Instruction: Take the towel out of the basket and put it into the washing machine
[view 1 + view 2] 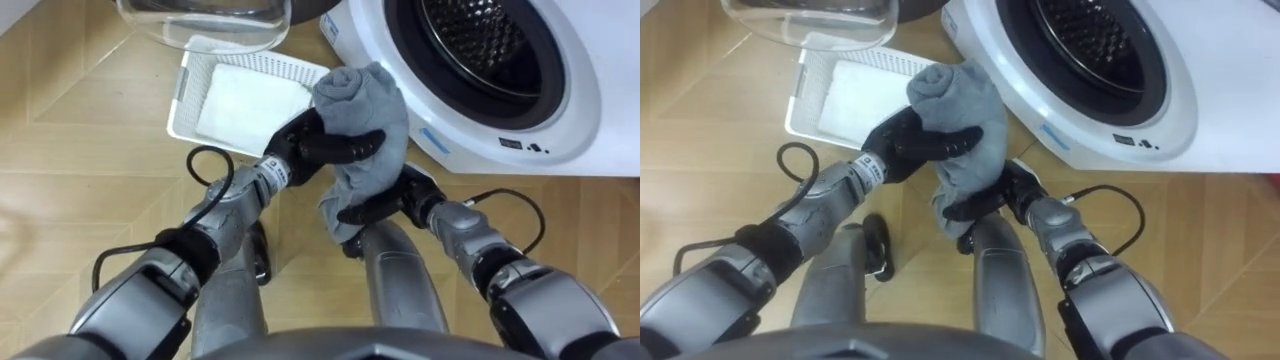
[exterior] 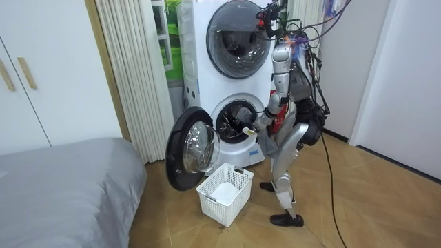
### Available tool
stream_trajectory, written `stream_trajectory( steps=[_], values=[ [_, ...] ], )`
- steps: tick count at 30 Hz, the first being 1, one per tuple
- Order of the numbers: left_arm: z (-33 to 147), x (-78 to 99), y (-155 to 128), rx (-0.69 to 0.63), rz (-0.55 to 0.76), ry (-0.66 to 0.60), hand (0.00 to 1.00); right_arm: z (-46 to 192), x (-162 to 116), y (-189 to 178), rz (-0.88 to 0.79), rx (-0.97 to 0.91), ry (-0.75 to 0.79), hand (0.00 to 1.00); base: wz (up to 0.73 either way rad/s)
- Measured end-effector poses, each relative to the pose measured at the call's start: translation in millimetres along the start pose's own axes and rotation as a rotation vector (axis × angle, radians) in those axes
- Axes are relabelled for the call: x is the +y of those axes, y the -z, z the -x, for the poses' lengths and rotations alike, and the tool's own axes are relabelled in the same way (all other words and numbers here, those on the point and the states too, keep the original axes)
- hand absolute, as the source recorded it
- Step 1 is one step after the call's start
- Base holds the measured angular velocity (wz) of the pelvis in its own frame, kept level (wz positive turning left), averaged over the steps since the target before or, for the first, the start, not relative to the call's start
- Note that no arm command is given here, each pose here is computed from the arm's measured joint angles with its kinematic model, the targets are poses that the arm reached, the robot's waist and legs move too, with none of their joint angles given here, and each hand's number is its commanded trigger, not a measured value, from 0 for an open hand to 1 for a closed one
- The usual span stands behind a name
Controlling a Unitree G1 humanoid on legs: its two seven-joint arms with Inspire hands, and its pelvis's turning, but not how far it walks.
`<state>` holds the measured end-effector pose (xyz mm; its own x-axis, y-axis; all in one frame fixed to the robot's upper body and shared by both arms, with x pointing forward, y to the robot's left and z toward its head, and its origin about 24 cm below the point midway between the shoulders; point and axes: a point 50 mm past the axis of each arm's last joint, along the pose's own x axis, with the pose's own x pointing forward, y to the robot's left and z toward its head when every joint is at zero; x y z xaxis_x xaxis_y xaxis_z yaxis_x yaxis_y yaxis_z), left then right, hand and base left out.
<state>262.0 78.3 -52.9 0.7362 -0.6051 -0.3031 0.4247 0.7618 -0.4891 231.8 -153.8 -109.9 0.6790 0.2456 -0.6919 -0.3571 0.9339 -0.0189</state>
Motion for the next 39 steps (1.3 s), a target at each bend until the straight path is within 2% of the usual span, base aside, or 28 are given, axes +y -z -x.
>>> stream_trajectory(
  steps=[7, 13, 14, 15, 23, 28, 30, 35, 39],
  values=[
    [3.6, 5.0, 2, -0.039, 0.166, -0.037, 1.0, -1, -1, -3, -0.009, -0.014, 0.013, 1.0, 0.0],
    [4.9, 5.1, 6, -0.052, 0.233, -0.048, 1.0, 0, -1, -3, -0.008, -0.014, 0.023, 1.0, -0.01],
    [5.1, 5.2, 6, -0.052, 0.235, -0.049, 0.35, 0, -1, -3, -0.007, -0.013, 0.024, 1.0, 0.0],
    [5.0, 5.2, 6, -0.054, 0.239, -0.05, 0.0, 0, 0, -2, -0.009, -0.013, 0.027, 1.0, 0.0],
    [4.0, 5.0, 5, -0.081, 0.292, -0.064, 0.0, 2, 0, 4, -0.039, -0.009, 0.056, 1.0, 0.0],
    [11.2, 11.5, 11, -0.09, 0.321, -0.104, 0.0, 5, -6, 15, -0.133, 0.036, 0.117, 1.0, -0.01],
    [12.7, 14.0, 10, -0.088, 0.29, -0.121, 0.0, 6, -9, 18, -0.179, 0.036, 0.149, 1.0, 0.0],
    [27.7, 32.1, 15, -0.071, 0.178, -0.292, 0.0, 10, -17, 25, -0.349, 0.031, 0.255, 1.0, 0.0],
    [48.8, 52.8, 32, -0.009, 0.112, -0.474, 0.0, 13, -24, 29, -0.45, 0.031, 0.335, 1.0, 0.01]
  ],
)
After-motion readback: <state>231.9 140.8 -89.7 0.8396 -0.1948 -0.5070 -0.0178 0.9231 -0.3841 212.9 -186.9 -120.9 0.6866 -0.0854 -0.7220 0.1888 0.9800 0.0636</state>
